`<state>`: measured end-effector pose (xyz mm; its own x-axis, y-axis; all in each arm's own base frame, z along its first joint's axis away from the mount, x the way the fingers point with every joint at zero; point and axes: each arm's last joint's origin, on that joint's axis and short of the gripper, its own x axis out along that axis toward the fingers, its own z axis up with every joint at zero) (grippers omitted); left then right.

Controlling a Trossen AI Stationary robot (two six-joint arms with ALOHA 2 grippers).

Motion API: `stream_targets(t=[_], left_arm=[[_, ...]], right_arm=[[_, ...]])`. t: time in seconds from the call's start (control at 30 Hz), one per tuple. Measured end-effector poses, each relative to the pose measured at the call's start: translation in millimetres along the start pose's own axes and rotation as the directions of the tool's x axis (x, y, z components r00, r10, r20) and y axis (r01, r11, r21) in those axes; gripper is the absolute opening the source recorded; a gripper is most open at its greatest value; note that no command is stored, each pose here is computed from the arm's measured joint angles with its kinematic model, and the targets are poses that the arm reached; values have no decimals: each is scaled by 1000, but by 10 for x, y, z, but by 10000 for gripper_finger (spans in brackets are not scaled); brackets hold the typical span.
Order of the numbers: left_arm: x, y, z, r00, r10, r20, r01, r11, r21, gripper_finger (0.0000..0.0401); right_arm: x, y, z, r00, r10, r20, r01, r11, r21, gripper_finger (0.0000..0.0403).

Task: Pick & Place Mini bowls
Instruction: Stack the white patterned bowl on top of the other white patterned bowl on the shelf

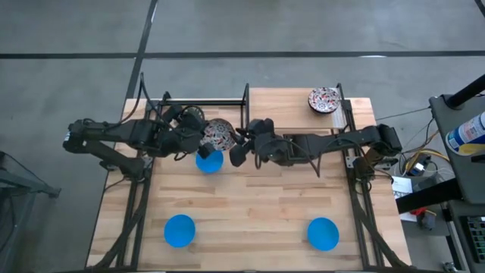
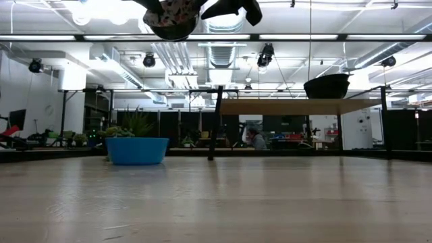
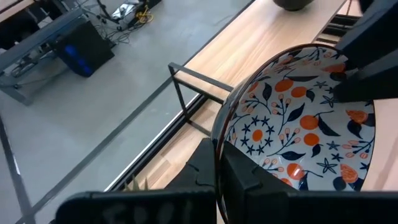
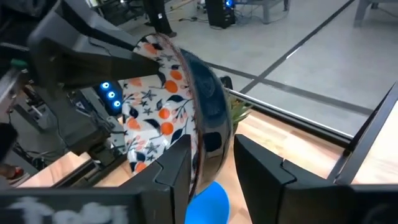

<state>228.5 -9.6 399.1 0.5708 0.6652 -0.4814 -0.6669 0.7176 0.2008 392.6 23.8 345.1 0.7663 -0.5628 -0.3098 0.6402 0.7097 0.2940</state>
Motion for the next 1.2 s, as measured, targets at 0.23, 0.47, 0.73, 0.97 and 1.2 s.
stream_targets(t=[0.23,0.47,0.73,0.97,1.2], left_arm=[[0,-1,1,1000,-1,1,1,1000,8,1],[-3,-12,32,1000,-19,21,19,999,-36,9],[-18,-25,83,997,-58,55,63,994,-92,51],[-38,-15,107,995,-68,76,73,994,-77,91],[-87,40,144,992,-48,119,57,995,-77,96]], right_arm=[[32,-26,13,1000,23,-20,-23,1000,9,90],[75,-76,17,998,36,-58,-33,998,51,19],[108,-113,25,996,46,-77,-41,997,70,9],[126,-123,70,990,109,-93,-101,991,90,8],[179,-208,113,986,113,-121,-96,986,137,8]])
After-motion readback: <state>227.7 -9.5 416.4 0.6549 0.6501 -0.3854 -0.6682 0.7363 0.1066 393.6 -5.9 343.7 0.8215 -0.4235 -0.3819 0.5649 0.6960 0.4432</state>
